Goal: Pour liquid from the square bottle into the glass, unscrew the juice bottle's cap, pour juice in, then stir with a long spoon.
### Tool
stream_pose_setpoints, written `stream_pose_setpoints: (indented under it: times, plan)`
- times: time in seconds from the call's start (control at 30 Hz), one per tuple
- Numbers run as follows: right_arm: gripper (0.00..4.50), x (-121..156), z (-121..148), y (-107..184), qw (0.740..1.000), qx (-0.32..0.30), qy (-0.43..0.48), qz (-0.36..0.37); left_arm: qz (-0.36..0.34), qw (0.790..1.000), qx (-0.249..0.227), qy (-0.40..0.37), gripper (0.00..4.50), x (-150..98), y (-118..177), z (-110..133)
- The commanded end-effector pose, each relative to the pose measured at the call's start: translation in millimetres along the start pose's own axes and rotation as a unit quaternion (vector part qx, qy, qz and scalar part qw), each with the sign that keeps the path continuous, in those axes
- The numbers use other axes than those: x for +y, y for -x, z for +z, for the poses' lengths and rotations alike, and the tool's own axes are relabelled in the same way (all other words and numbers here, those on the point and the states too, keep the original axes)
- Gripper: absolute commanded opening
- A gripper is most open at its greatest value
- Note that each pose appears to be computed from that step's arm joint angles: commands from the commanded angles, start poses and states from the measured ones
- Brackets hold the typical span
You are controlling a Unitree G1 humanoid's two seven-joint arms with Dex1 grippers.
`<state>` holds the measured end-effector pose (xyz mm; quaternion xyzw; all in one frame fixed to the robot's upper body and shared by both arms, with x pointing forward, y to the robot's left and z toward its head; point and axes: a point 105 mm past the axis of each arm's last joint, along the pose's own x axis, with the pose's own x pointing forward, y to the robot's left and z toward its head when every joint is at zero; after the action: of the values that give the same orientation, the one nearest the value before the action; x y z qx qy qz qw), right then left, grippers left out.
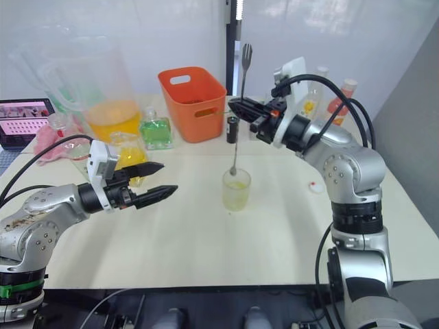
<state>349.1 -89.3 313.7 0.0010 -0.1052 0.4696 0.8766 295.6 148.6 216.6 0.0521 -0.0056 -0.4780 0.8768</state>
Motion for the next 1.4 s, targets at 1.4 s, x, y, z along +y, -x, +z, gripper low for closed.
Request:
stream_pose_setpoints:
  times: [1.4]
  plan:
    - [0.0,2,-65,12,0.995,0.054,0.071,-0.052,-0.016,0.998,0.015,-0.053,4.45,-11,-20,-10]
